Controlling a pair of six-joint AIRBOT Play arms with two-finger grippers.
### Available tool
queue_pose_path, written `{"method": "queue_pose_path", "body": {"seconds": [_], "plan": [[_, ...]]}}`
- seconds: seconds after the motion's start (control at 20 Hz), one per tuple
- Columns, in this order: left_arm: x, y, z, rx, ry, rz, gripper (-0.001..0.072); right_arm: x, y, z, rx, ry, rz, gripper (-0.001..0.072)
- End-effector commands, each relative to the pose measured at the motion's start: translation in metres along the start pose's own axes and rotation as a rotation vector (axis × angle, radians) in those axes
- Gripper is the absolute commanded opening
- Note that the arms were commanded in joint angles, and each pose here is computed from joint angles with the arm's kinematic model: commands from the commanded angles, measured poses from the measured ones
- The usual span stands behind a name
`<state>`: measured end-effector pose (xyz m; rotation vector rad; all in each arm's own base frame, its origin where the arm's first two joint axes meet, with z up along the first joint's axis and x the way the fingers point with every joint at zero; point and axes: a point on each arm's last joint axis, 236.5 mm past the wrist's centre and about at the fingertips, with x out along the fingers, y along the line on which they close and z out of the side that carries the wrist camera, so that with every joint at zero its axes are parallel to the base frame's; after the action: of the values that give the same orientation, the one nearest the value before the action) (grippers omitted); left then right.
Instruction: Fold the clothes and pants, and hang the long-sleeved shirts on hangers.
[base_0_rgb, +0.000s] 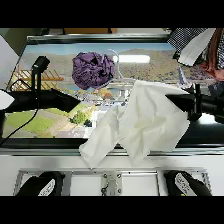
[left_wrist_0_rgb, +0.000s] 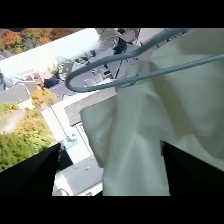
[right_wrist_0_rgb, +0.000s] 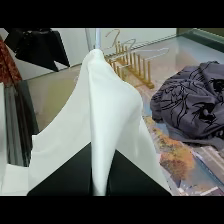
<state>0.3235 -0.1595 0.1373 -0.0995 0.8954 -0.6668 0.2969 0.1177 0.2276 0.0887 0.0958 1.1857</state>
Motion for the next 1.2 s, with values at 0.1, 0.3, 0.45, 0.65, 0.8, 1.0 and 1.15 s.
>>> {"method": "queue_pose_path", "body": {"seconds": [0.1, 0.3, 0.45, 0.65, 0.8, 1.0, 1.15], "plan": [[0.061, -0.061, -0.011, -0.297, 0.096, -0.081, 0.0719, 0.000, 0.002, 0.006, 0.015, -0.004, -0.020, 0.0012], [0.096, -0.099, -0.019, -0.352, 0.127, -0.125, 0.0718, 0.000, 0.002, 0.004, 0.042, 0.005, -0.020, 0.0012], [0.096, -0.117, -0.027, -0.332, 0.154, -0.150, 0.0718, 0.000, 0.002, -0.005, 0.045, 0.045, -0.023, 0.0012], [0.096, -0.132, -0.031, -0.356, 0.169, -0.179, 0.0718, -0.001, 0.002, -0.013, 0.070, 0.078, -0.025, 0.0012], [0.099, -0.140, -0.034, -0.361, 0.180, -0.194, 0.0718, -0.001, 0.001, -0.013, 0.069, 0.078, -0.026, 0.0012], [0.117, -0.158, -0.055, -0.349, 0.255, -0.213, 0.0717, -0.001, 0.002, -0.013, 0.069, 0.077, -0.025, 0.0012], [0.125, -0.161, -0.062, -0.354, 0.280, -0.211, 0.0670, -0.001, 0.002, -0.013, 0.069, 0.078, -0.025, 0.0013]]}}
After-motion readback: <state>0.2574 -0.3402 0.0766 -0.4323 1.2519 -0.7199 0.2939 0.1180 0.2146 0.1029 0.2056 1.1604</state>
